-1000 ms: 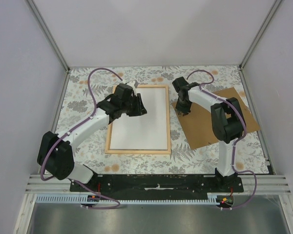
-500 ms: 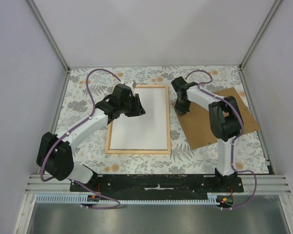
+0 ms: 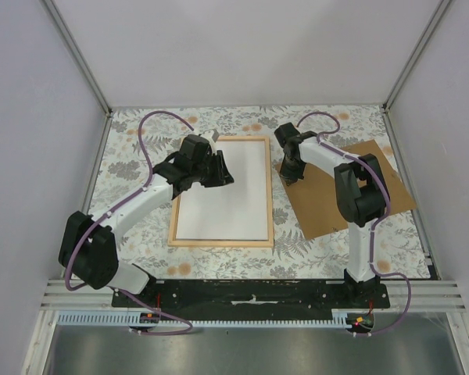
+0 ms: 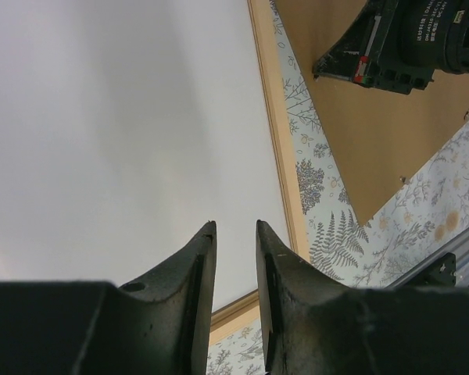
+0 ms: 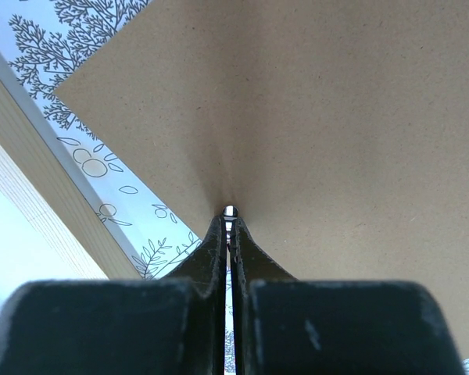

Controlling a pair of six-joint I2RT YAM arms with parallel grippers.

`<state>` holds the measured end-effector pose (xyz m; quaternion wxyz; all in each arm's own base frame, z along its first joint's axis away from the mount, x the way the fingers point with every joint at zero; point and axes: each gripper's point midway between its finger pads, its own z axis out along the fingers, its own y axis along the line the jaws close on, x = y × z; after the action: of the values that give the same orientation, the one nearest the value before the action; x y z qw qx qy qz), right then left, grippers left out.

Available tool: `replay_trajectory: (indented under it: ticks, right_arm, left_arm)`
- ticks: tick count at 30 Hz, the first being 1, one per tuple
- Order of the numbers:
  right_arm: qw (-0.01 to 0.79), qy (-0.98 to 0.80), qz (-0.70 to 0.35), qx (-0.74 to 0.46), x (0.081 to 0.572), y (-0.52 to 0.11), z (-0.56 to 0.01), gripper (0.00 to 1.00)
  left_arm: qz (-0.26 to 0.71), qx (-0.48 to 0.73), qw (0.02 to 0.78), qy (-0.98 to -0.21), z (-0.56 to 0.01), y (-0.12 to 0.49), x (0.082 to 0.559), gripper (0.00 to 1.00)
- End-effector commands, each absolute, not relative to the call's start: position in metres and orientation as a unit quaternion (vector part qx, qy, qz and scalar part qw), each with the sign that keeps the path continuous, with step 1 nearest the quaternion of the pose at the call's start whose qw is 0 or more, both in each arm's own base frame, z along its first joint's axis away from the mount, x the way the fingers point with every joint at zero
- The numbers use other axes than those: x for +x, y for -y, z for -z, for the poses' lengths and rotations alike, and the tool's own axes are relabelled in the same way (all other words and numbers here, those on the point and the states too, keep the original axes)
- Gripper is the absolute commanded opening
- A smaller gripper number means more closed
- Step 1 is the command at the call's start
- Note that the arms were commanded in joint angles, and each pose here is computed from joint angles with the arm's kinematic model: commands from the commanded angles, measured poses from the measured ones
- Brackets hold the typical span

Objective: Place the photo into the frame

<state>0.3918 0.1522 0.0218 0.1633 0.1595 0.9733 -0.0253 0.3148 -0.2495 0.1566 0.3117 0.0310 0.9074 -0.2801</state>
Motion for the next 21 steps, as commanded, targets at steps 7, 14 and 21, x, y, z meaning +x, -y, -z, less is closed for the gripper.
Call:
replay_trajectory:
  ticks: [7,14,21]
  right_arm:
    - [0.212,-0.965,0.012,0.154,0.395,-0.148,-0.065,0.0]
    - [0.22,-0.964,-0.008,0.147,0.388,-0.151,-0.081,0.0]
    - [0.221,-0.965,-0.03,0.137,0.379,-0.163,-0.091,0.0]
  left_arm:
    - [0.317,0.03,0.302,-0.899,-0.15,0.264,0.319,0.33]
    - [0.346,0.015,0.28,-0.895,-0.139,0.277,0.32,0.37]
    - [0.399,-0.015,0.263,-0.878,-0.134,0.3,0.331,0.49]
